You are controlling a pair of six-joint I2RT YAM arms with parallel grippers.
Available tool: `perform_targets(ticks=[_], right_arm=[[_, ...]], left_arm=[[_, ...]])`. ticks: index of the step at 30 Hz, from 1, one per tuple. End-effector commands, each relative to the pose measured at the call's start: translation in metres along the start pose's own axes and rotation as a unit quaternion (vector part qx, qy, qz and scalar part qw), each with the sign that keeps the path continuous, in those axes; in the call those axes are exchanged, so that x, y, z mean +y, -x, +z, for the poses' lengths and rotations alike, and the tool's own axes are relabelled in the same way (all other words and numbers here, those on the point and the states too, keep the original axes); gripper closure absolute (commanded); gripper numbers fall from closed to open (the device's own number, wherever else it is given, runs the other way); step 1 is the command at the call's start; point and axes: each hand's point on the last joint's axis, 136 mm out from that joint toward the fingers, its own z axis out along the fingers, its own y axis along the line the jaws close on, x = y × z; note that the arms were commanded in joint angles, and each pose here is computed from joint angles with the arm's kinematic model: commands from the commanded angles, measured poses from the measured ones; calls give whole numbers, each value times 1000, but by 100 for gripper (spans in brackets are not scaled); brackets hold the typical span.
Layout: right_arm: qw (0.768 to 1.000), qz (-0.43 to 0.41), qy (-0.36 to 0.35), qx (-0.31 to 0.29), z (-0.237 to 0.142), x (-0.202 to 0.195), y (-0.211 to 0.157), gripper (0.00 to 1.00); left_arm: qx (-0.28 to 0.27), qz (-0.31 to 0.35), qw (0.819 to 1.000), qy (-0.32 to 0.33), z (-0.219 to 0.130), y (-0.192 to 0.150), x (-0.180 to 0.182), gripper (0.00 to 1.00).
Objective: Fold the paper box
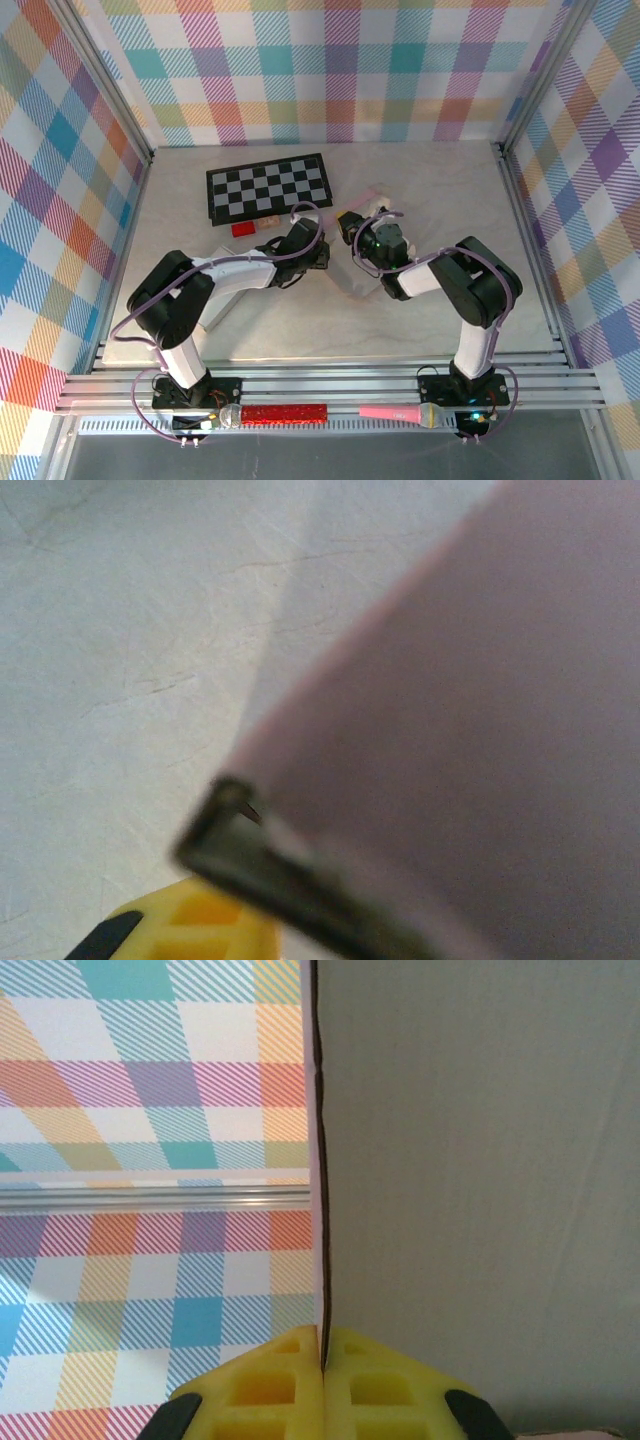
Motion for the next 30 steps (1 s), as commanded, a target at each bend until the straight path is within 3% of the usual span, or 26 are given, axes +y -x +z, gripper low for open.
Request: perform_targets(ticks=[1,12,19,30], right_arm=[[998,11,-32,48,-2,-23,-31,100],[998,27,-44,35,-1,-24,-33,100],[998,37,-51,33,-3,-27,-34,100],[997,41,-60,32,-2,-25,-34,100]], left_arm=[[-25,-30,998,39,8,10,10,80],[-53,-66,994,68,20,17,11,88],[-56,-72,993,76,28,20,10,99],[-69,-70,992,81,25,22,5,100]])
